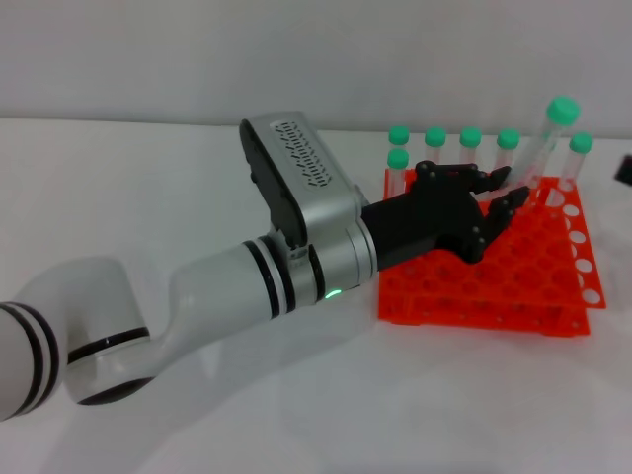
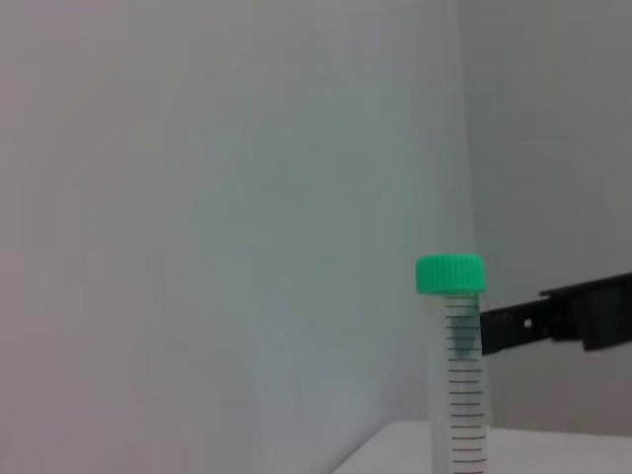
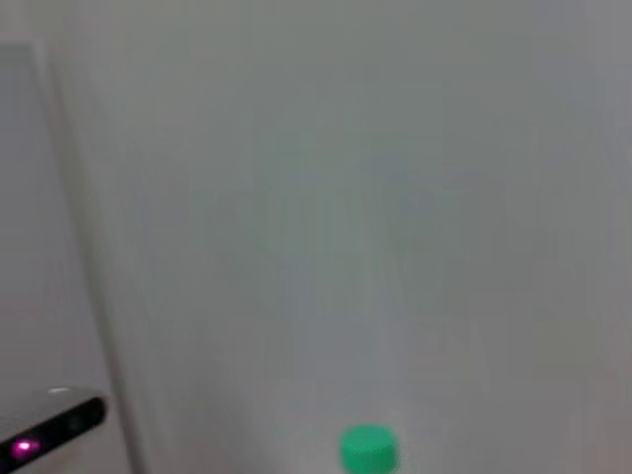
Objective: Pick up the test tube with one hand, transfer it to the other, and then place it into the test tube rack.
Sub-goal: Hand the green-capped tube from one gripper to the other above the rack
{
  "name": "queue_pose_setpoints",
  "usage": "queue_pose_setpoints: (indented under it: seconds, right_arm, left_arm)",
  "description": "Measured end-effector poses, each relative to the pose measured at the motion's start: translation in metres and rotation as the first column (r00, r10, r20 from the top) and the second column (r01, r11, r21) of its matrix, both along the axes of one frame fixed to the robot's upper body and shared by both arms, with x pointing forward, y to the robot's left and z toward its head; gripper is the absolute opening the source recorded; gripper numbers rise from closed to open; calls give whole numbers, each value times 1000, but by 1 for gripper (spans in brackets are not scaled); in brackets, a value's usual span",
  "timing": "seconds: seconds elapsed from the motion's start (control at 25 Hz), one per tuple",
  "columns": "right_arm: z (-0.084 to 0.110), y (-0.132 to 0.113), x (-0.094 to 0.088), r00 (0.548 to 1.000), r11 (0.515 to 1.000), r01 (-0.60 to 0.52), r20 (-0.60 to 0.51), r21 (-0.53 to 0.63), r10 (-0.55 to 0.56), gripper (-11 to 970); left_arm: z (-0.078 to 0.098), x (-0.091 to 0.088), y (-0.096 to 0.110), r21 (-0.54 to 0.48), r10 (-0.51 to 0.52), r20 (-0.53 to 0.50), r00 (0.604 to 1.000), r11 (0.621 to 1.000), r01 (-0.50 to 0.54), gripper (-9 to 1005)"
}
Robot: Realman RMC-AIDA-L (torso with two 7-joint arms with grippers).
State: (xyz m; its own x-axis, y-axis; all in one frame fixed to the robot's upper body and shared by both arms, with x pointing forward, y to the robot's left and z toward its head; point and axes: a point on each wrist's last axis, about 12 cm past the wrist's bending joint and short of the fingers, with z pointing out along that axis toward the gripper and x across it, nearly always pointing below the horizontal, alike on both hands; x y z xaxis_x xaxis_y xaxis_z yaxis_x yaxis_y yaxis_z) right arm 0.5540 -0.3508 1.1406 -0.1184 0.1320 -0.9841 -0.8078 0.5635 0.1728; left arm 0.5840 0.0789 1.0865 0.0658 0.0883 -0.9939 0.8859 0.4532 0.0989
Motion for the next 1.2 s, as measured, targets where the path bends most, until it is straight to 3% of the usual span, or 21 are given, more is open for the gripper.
queue_pose_setpoints:
  seconds: [0.28, 0.84, 1.2]
  right_arm:
    - [-3, 31, 7, 999, 998, -44, 29, 35, 43, 826]
    - [0, 57, 24, 997, 997, -70, 29, 46, 69, 824]
    - [1, 58, 24, 997, 996, -70, 30, 52, 68, 519]
  left_arm:
    - [0, 0, 0, -9, 10, -3, 1000, 1000, -10, 256]
    - [0, 0, 2, -16, 17, -13, 1000, 1000, -17, 270]
    - [-1, 0, 2, -11, 13, -11, 1000, 1000, -13, 279]
